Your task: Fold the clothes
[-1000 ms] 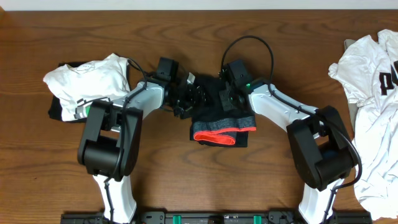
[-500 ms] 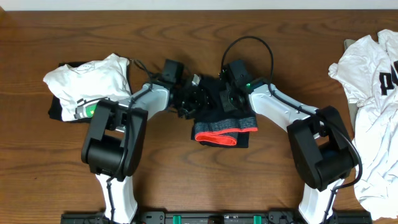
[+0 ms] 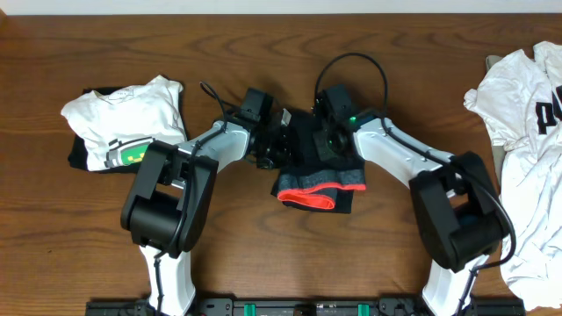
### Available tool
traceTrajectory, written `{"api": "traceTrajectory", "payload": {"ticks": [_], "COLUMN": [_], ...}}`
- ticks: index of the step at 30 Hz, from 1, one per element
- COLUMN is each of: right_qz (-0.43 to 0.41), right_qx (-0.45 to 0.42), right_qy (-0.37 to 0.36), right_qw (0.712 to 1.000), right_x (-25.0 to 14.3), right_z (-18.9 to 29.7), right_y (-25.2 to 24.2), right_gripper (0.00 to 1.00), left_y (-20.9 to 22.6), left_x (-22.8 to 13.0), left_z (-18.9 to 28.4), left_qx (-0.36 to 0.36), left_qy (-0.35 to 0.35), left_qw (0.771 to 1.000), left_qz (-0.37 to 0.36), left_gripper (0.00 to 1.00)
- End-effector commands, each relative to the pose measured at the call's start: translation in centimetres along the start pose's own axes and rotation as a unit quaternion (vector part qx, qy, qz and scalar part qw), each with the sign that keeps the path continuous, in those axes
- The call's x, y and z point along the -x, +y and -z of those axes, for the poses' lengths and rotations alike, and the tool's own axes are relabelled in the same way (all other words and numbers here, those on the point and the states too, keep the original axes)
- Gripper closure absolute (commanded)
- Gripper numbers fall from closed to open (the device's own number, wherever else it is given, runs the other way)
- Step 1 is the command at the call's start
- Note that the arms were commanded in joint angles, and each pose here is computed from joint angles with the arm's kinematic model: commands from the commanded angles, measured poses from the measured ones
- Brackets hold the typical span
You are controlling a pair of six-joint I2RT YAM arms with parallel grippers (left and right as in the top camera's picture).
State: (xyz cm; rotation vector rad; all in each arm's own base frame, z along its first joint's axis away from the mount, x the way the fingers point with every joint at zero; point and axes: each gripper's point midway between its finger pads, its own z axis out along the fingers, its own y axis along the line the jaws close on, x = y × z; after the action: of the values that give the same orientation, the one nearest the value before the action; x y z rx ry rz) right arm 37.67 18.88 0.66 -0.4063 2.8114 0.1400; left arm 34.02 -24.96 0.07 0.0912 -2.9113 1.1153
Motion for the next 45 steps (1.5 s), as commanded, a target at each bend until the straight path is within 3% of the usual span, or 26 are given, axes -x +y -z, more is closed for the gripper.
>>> {"api": "traceTrajectory", "payload": {"ticks": [1,8,14,22,33,38,45], "right_qz": [-0.020,-0.053,-0.051,-0.053,-0.053,-0.053,-0.054], "right_qx": [-0.020,-0.015,-0.007,0.004,0.002,0.000,-0.004], "right_qy": [-0.016,-0.144,-0.204,-0.204,-0.188,-0.172,-0.146], "right_qw": [0.999,0.988,0.978,0.978,0.981,0.984,0.988], "right_x": [0.3,4.3,5.3,5.1,4.4,3.6,2.4], "right_z": [2.7,12.6,17.2,17.5,17.2,16.9,16.5], "right_y": [-2.7,-5.0,-4.7,-3.9,-3.9,-4.0,-4.1], "right_gripper": [0.98,0.93,0.93,0.94,0.95,0.96,0.97], "left_y": [3.9,0.1,1.2,4.3,5.7,9.1,17.6], "left_x": [-1.4,0.1,1.6,4.1,8.5,9.2,9.0], "left_z": [0.0,8.5,16.0,22.0,30.8,33.2,34.9], "left_qx": [0.079,0.063,0.077,0.103,0.147,0.166,0.230], "left_qy": [0.005,-0.058,-0.112,-0.160,-0.264,-0.291,-0.285], "left_qw": [0.997,0.988,0.977,0.967,0.928,0.925,0.926], "left_qz": [-0.015,-0.129,-0.163,-0.171,-0.216,-0.182,-0.091], "left_gripper": [0.94,0.94,0.94,0.94,0.94,0.94,0.94]}}
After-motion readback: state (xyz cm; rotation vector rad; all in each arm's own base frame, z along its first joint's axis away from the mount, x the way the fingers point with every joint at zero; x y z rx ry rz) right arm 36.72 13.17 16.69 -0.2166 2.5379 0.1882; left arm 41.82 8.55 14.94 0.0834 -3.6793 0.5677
